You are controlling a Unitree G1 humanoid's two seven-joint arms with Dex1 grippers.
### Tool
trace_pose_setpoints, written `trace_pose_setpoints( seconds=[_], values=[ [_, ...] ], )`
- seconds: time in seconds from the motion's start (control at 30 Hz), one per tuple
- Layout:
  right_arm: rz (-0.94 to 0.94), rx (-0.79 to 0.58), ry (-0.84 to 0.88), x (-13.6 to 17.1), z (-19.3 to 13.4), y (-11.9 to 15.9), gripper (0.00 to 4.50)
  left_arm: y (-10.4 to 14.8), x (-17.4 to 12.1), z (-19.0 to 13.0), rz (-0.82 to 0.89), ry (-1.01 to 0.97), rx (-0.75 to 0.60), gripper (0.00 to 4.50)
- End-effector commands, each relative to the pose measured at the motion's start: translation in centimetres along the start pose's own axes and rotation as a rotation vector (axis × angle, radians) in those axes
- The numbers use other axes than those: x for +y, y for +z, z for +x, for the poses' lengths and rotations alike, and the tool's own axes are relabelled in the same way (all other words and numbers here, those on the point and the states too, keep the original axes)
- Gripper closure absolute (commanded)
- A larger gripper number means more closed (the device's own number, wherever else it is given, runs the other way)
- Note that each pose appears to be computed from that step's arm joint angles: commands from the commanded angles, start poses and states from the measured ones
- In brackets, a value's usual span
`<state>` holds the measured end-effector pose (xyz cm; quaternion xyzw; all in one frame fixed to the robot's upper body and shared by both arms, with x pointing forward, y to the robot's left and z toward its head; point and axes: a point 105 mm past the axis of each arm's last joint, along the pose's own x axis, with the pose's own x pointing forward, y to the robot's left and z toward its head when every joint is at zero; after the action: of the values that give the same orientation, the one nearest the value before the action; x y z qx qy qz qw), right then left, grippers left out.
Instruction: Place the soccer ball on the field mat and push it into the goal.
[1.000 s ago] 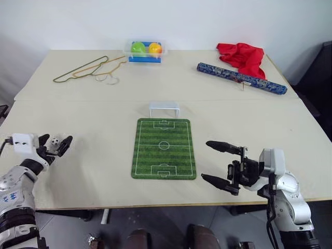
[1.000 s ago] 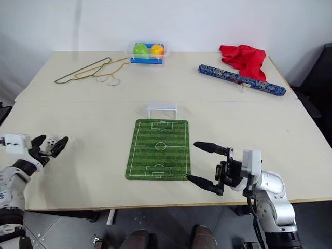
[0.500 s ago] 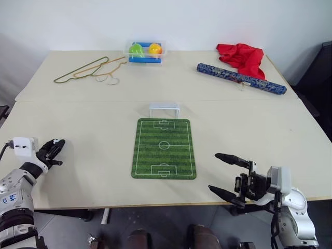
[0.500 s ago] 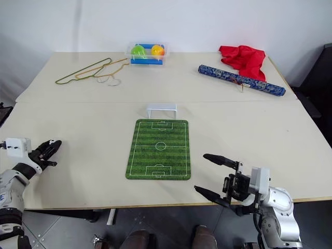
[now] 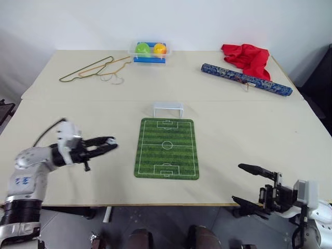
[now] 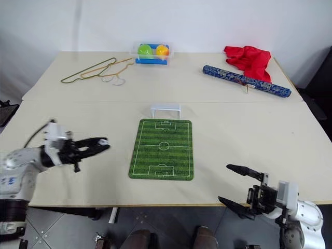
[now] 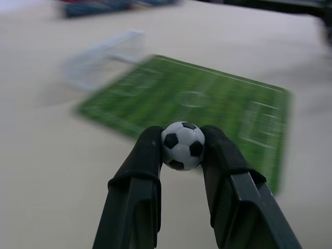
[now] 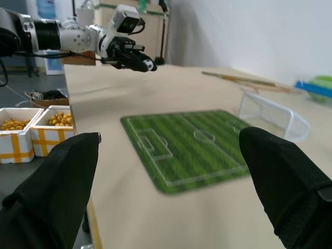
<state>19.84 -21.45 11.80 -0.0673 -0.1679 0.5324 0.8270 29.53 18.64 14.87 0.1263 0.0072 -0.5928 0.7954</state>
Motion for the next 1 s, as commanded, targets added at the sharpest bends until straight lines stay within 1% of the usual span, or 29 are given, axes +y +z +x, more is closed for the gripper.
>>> trace_pose_setpoints(
  seconds=[0.03,0.17,0.3,0.47,0.57,0.87,1.0],
  values=[
    [-0.052,0.011,-0.006,0.0,-1.0,0.4,0.0,0.1,-1.0,2.7,0.06,-0.11,0.019,3.64],
    [-0.063,0.022,-0.047,-0.2,-1.4,0.4,0.0,-0.9,-1.5,6.5,0.092,-0.152,0.028,3.64],
    [-0.061,0.024,-0.055,0.0,-1.2,0.5,0.0,-1.1,-1.4,8.6,0.117,-0.14,0.041,3.64],
    [-0.065,0.019,-0.067,0.1,-0.2,1.0,0.0,-1.7,-2.2,10.3,0.169,-0.168,0.082,3.64],
    [-0.068,0.015,-0.07,0.1,0.5,1.3,0.0,-2.2,-2.0,10.8,0.175,-0.153,0.097,3.64],
    [-0.08,0.002,-0.076,-0.4,3.0,2.6,0.0,-3.4,-3.0,11.1,0.183,-0.224,0.131,3.64],
    [-0.083,-0.001,-0.079,-0.6,4.0,3.3,0.0,-3.5,-3.3,11.3,0.181,-0.232,0.126,3.64]
  ],
)
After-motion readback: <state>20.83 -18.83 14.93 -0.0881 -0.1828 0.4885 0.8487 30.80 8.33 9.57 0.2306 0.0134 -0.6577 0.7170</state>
